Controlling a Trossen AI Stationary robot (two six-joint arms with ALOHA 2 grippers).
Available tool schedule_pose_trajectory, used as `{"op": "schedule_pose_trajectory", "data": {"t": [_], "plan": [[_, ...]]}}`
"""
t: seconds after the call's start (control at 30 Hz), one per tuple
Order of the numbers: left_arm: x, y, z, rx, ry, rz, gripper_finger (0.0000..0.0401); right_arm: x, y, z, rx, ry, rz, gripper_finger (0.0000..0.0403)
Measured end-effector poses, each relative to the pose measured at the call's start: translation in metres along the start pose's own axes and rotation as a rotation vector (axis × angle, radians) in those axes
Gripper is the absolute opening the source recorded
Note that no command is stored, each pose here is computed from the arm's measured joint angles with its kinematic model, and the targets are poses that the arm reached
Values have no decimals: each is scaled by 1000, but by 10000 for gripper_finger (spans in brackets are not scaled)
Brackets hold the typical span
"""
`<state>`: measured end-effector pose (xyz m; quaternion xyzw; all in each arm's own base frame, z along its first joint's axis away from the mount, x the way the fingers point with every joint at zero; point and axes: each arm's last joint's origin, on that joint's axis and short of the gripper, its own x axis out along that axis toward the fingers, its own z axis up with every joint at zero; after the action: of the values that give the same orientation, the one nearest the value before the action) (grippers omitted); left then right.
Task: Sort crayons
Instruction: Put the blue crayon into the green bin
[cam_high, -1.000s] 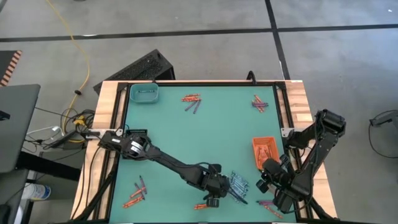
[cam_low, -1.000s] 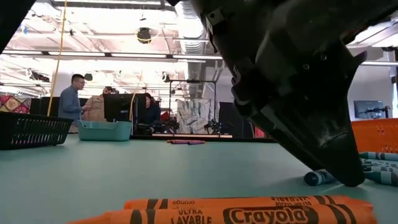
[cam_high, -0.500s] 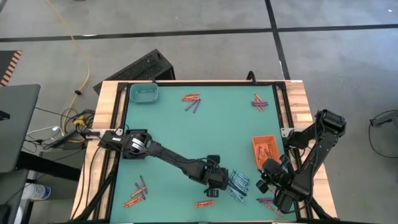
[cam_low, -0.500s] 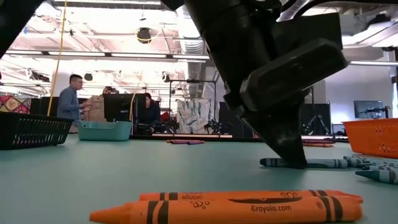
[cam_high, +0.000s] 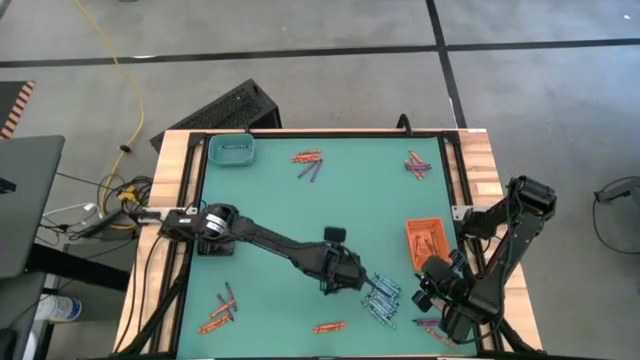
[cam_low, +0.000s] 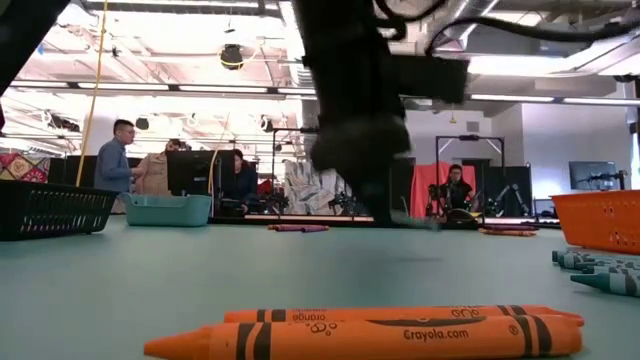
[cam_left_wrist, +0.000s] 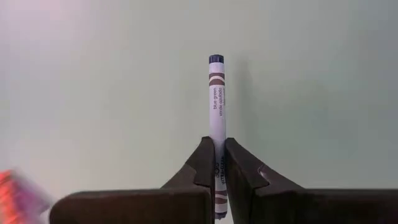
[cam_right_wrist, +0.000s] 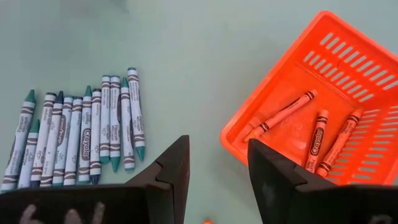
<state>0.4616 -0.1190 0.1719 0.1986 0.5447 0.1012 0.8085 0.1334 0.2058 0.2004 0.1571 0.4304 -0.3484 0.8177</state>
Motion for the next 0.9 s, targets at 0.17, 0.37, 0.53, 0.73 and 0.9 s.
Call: {"op": "schedule_pose_trajectory", "data": {"t": [0.17, 0.37, 0.53, 0.73, 0.9], "plan": [[-11, 29, -18, 58, 172, 123, 0, 0, 1, 0, -7, 1, 7, 152], [-23, 70, -38, 93, 333, 201, 0, 0, 2, 0, -14, -21, 23, 153], [-35, 113, -73, 27, 377, 208, 0, 1, 3, 0, -21, -33, 41, 152], [-55, 166, -144, -137, 370, 241, 0, 12, 0, -7, -22, -35, 50, 152], [-70, 201, -211, -271, 362, 273, 0, 14, 0, -8, -21, -35, 51, 152]]}}
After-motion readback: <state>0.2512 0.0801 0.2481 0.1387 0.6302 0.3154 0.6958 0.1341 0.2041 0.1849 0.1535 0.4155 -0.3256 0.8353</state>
